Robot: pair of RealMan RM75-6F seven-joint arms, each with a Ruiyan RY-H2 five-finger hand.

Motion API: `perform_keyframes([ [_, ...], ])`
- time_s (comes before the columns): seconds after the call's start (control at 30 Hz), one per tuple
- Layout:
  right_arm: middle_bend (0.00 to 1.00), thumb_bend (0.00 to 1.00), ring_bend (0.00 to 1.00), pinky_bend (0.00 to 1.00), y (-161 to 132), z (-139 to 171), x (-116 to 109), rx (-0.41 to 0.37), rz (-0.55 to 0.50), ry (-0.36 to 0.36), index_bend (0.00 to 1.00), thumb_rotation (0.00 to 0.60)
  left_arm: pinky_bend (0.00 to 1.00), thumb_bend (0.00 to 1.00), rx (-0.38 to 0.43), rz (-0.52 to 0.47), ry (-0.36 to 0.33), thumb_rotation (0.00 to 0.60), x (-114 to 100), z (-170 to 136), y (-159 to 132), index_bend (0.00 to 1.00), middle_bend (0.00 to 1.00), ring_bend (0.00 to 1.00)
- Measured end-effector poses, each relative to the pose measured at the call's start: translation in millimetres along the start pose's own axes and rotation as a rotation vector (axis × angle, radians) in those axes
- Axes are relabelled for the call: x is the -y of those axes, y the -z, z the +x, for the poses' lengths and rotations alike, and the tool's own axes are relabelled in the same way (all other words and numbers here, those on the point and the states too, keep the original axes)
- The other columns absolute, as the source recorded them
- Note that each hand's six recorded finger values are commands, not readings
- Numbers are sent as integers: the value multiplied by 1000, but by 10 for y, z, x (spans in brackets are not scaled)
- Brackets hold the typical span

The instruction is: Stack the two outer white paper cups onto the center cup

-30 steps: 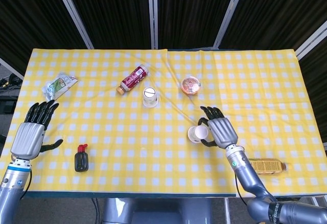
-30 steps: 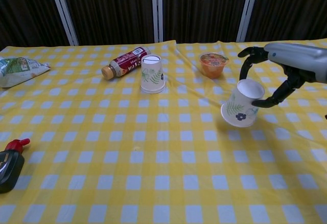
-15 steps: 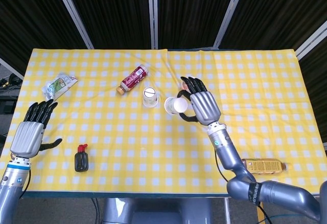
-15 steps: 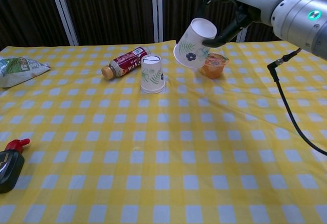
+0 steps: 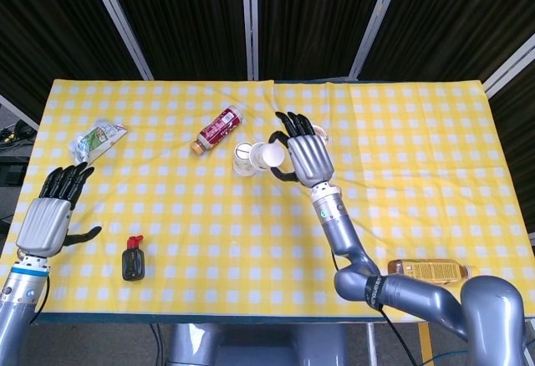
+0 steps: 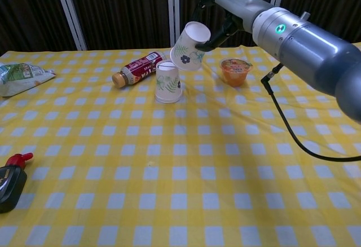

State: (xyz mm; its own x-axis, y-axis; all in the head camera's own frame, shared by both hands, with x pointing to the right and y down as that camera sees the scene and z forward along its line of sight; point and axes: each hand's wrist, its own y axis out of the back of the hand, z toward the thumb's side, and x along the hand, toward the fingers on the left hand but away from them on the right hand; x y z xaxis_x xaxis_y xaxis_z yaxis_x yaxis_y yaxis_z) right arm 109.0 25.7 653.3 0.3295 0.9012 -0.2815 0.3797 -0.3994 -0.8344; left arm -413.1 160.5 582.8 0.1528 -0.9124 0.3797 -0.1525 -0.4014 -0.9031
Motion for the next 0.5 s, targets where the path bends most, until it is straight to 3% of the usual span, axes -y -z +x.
perform_keyframes([
  [0.5, 82, 177, 0, 82, -88, -233, 228, 6, 0, 24, 471, 600, 0, 0, 2, -17, 7, 600, -7, 2, 19, 0, 0, 0],
])
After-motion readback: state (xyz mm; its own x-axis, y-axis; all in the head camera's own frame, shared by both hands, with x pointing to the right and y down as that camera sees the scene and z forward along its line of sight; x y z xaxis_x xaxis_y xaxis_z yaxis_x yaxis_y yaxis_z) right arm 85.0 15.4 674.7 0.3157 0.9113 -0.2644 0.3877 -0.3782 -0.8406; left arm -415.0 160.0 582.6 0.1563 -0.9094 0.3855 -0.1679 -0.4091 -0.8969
